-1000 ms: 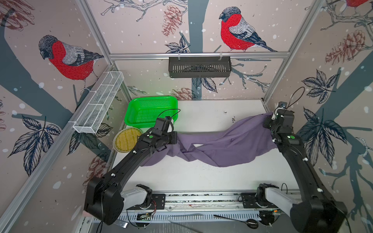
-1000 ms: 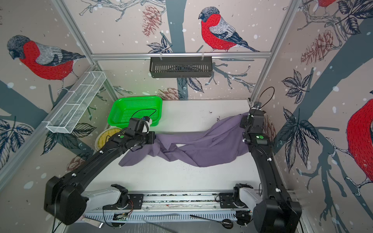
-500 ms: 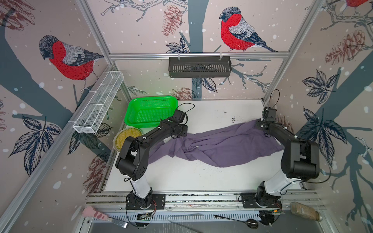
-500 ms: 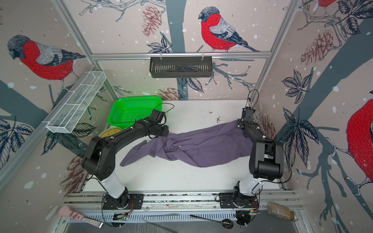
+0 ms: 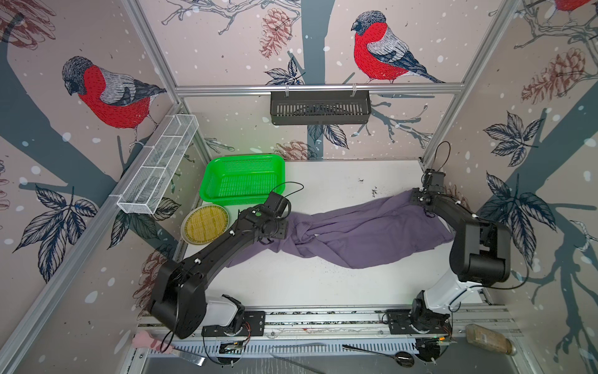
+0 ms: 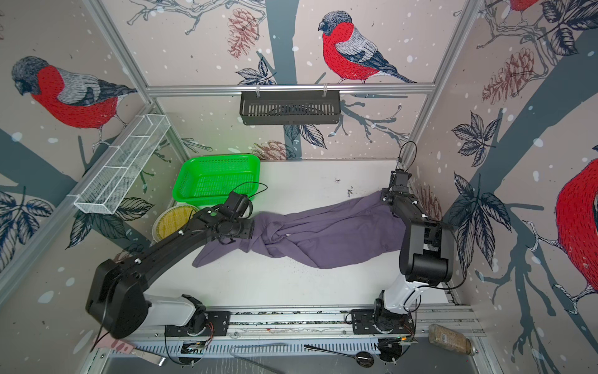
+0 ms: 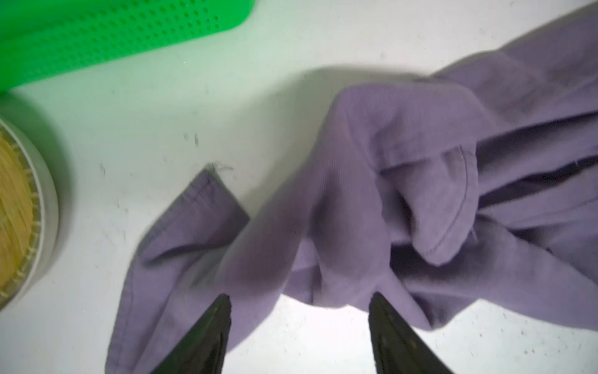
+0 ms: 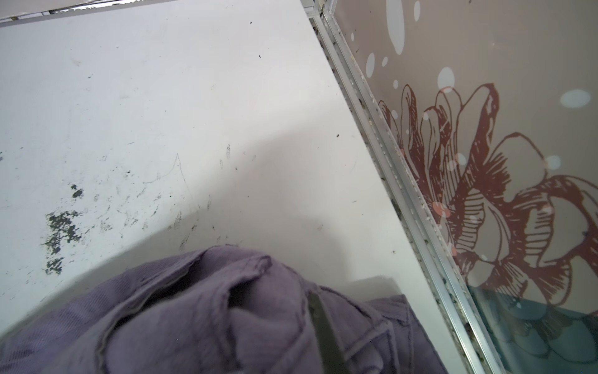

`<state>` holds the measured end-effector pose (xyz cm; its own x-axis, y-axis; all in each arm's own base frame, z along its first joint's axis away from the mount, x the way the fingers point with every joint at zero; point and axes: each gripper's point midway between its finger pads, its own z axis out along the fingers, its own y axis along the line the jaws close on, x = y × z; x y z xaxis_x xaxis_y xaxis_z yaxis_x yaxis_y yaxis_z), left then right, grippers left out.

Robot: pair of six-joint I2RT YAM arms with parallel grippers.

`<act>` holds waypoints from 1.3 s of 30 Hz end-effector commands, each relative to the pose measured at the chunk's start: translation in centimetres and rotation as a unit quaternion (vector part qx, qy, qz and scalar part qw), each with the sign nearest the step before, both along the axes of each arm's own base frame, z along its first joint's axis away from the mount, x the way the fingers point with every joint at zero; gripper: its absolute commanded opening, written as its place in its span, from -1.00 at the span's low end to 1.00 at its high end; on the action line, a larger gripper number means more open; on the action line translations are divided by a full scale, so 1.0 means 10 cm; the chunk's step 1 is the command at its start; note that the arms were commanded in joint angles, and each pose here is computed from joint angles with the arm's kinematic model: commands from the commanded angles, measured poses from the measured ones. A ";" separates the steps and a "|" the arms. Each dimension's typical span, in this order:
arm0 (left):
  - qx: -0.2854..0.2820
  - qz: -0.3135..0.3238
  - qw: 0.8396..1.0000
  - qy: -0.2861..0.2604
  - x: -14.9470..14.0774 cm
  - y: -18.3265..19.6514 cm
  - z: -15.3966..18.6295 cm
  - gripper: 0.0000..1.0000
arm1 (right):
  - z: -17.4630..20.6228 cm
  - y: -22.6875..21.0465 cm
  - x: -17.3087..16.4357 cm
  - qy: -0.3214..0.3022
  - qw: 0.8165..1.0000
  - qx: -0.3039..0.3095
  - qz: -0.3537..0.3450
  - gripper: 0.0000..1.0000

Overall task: Fold and stack the trousers
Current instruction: Flatten out the trousers at the center of the table.

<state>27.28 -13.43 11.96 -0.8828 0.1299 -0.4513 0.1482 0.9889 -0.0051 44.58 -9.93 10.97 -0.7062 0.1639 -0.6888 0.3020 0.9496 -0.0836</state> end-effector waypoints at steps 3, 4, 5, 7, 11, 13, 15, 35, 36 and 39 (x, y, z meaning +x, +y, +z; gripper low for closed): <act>-0.063 0.032 0.997 -0.001 -0.30 -0.20 -0.12 0.32 | 0.06 0.06 0.05 -0.019 1.000 0.012 0.009 -0.81; -0.052 0.033 0.998 0.003 -0.32 -0.16 -0.21 0.31 | 0.06 0.06 0.05 -0.019 1.000 0.012 0.010 -0.81; -0.034 0.038 0.999 0.005 -0.31 -0.11 -0.31 0.29 | 0.06 0.06 0.06 -0.019 1.000 0.014 0.010 -0.82; -0.018 0.033 0.999 0.010 -0.29 -0.10 -0.44 0.23 | 0.08 0.09 0.07 -0.022 1.000 0.017 0.015 -0.82; 0.017 0.025 0.999 0.016 -0.16 -0.12 -0.60 0.12 | 0.10 0.09 0.06 -0.024 0.999 0.017 0.015 -0.82; 0.046 0.025 0.999 0.011 -0.11 -0.06 -0.65 0.05 | 0.11 0.09 0.05 -0.025 0.999 0.017 0.015 -0.82; 0.060 0.021 0.998 0.010 -0.07 -0.05 -0.70 0.00 | 0.12 0.10 0.04 -0.026 0.999 0.019 0.015 -0.82; 0.064 0.050 0.996 -0.045 -0.08 0.16 0.39 -1.00 | 0.30 0.11 0.04 -0.045 0.999 0.013 0.016 -0.82; 0.076 0.066 0.993 -0.058 -0.08 0.24 0.55 -1.00 | 0.37 0.08 0.04 -0.052 0.999 0.007 0.010 -0.82; 0.118 0.104 0.981 -0.109 -0.07 0.52 0.98 -1.00 | 0.66 -0.01 0.00 -0.084 0.996 -0.004 -0.007 -0.83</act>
